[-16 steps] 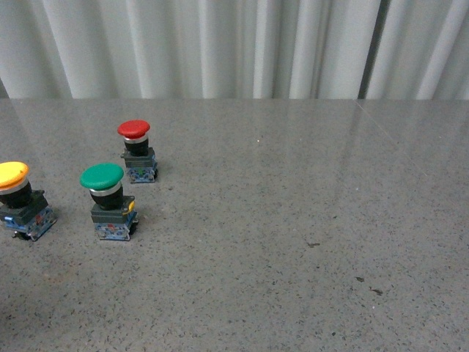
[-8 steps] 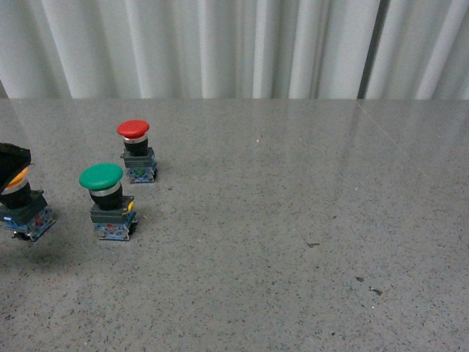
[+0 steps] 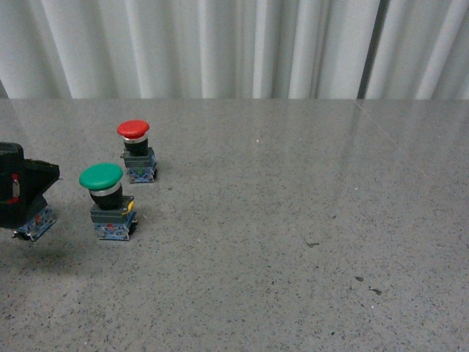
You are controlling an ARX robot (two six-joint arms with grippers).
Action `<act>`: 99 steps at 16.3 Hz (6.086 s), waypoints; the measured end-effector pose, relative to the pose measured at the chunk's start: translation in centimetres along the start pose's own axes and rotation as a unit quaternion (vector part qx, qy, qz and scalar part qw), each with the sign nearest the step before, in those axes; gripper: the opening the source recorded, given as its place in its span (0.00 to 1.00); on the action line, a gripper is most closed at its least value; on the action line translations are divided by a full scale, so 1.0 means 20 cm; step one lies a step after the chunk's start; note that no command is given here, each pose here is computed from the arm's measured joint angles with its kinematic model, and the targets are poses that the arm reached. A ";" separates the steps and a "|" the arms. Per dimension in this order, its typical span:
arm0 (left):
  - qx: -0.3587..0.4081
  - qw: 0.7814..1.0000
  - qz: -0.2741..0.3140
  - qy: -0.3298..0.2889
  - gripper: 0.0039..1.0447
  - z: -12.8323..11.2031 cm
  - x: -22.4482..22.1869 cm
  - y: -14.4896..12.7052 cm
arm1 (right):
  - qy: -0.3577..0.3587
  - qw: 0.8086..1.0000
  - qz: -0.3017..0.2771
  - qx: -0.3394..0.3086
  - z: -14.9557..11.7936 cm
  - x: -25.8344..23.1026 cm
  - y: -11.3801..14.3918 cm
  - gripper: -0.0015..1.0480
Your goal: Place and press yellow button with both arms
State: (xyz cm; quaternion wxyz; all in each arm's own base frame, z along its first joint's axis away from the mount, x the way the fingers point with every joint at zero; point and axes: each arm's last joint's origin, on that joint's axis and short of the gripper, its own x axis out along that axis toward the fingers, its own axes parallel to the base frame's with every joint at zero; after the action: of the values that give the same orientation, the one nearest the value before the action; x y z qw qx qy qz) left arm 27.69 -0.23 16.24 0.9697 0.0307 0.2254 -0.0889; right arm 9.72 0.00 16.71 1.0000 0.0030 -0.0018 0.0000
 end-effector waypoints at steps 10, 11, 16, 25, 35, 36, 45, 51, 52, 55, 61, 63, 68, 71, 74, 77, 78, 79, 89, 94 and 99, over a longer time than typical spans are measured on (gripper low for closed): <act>0.016 1.000 0.023 0.009 0.63 -0.04 0.05 0.01 | 0.000 1.000 0.000 0.000 0.00 0.00 0.00 0.94; 0.016 0.999 0.028 0.010 0.54 -0.04 0.05 0.02 | 0.000 1.000 0.000 0.000 0.00 0.00 0.00 0.94; 0.036 0.997 0.062 -0.038 0.32 0.12 -0.12 -0.03 | 0.000 1.000 0.000 0.000 0.00 0.00 0.00 0.94; -0.021 0.998 -0.029 -0.059 0.32 0.32 0.01 -0.76 | 0.000 1.000 0.000 0.000 0.00 0.00 0.00 0.94; -0.091 0.996 -0.020 0.010 0.32 0.10 0.21 -1.00 | 0.000 1.000 0.000 0.000 0.00 0.00 0.00 0.94; -0.089 0.996 -0.023 0.014 0.32 0.09 0.21 -1.02 | 0.000 1.000 0.000 0.000 0.00 0.00 0.00 0.94; -0.102 0.994 -0.028 0.006 0.79 0.09 0.24 -1.05 | 0.000 1.000 0.000 0.000 0.00 0.00 0.00 0.94; -0.099 0.994 -0.029 -0.038 0.94 0.17 0.20 -1.00 | 0.000 1.000 0.000 0.000 0.00 0.00 0.00 0.94; -0.096 0.993 -0.024 -0.059 0.94 0.22 0.17 -0.97 | 0.000 1.000 0.000 0.000 0.00 0.00 0.00 0.94; -0.068 0.993 0.012 -0.099 0.94 0.29 0.10 -0.82 | 0.000 1.000 0.000 0.000 0.00 0.00 0.00 0.94; 0.012 0.983 0.057 -0.173 0.94 0.30 -0.30 -0.48 | 0.000 1.000 0.000 0.000 0.00 0.00 0.00 0.94; 0.023 0.976 0.064 -0.208 0.94 0.28 -0.49 -0.38 | 0.000 1.000 0.000 0.000 0.00 0.00 0.00 0.94; -0.011 0.966 0.102 -0.237 0.68 0.09 -0.85 -0.18 | 0.000 1.000 0.000 0.000 0.00 0.00 0.00 0.94; -0.020 0.973 0.080 -0.215 0.38 -0.06 -0.80 -0.16 | 0.000 1.000 0.000 0.000 0.00 0.00 0.00 0.94; -0.028 0.968 0.092 -0.232 0.09 -0.12 -0.82 -0.13 | 0.000 1.000 0.000 0.000 0.00 0.00 0.00 0.94; -0.030 0.971 0.089 -0.220 0.01 -0.21 -0.79 -0.14 | 0.000 1.000 0.000 0.000 0.00 0.00 0.00 0.94; -0.030 0.970 0.089 -0.224 0.01 -0.22 -0.79 -0.14 | 0.000 1.000 0.000 0.000 0.00 0.00 0.00 0.94; -0.029 0.969 0.089 -0.228 0.01 -0.23 -0.80 -0.14 | 0.000 1.000 0.000 0.000 0.00 0.00 0.00 0.94; -0.031 0.971 0.090 -0.220 0.01 -0.37 -0.80 -0.15 | 0.000 1.000 0.000 0.000 0.00 0.00 0.00 0.94; -0.030 0.970 0.089 -0.225 0.01 -0.37 -0.81 -0.16 | 0.000 1.000 0.000 0.000 0.00 0.00 0.00 0.94; -0.031 0.970 0.089 -0.226 0.10 -0.37 -0.81 -0.16 | 0.000 1.000 0.000 0.000 0.00 0.00 0.00 0.94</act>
State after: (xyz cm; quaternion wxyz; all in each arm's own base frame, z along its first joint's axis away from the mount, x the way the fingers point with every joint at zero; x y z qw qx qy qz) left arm 9.74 0.00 16.74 1.0000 0.0001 -0.0003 0.0000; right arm 9.72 0.00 16.71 1.0000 0.0030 -0.0018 0.0000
